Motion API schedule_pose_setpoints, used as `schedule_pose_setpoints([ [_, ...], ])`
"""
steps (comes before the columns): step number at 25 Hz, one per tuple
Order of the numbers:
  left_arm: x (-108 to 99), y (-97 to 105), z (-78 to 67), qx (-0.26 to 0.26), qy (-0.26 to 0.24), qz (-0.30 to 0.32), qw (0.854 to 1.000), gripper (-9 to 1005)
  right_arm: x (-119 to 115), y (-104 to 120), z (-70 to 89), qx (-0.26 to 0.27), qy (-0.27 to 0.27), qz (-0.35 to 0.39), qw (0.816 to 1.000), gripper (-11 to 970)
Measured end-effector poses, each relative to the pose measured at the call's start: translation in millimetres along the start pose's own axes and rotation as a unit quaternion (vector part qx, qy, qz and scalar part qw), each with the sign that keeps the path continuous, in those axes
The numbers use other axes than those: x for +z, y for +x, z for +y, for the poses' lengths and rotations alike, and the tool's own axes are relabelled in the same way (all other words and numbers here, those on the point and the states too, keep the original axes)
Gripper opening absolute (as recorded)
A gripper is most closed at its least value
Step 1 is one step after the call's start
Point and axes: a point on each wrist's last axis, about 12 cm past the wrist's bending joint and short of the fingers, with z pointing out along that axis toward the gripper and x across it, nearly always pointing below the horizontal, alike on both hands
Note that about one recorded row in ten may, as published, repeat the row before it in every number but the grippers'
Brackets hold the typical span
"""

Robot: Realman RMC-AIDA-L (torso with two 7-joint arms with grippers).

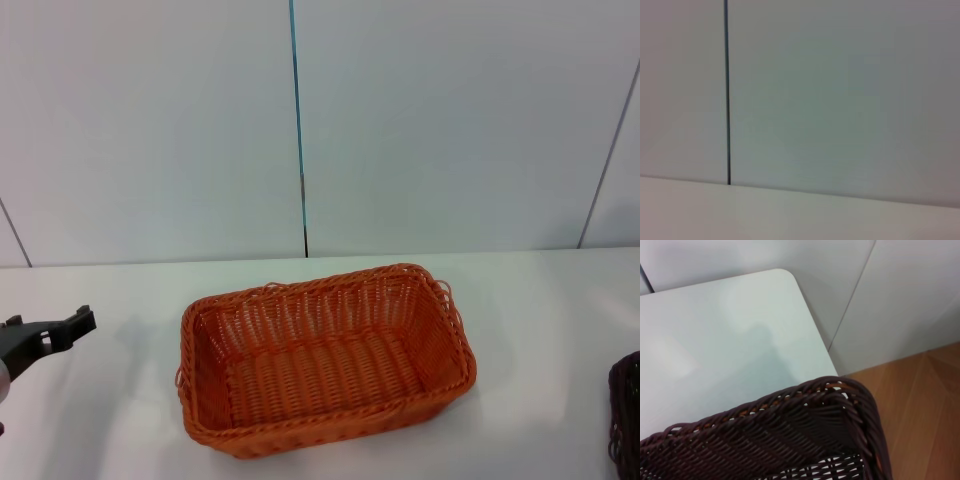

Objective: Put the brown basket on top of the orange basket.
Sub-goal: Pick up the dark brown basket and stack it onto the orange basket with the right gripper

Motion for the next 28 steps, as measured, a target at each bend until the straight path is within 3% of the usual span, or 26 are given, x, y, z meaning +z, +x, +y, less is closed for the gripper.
schedule_pose_setpoints([
  [5,1.1,1.5,-0.7,0.004,0.0,0.003,1.0,935,0.3,-4.4,-2.2,0.004,0.011,0.003,1.0,169],
  [7,1.0,1.4,-1.1,0.009,0.001,0.003,1.0,935,-5.8,6.1,-11.9,-0.007,0.02,0.017,1.0,169],
  [15,-1.3,4.1,2.5,0.008,-0.002,0.006,1.0,935,-15.1,24.9,-26.2,-0.018,0.03,0.035,0.999,168],
  [28,-4.2,9.5,17.2,-0.007,-0.023,0.01,1.0,935,-37.9,69.2,-41.1,-0.021,0.037,0.048,0.998,168],
])
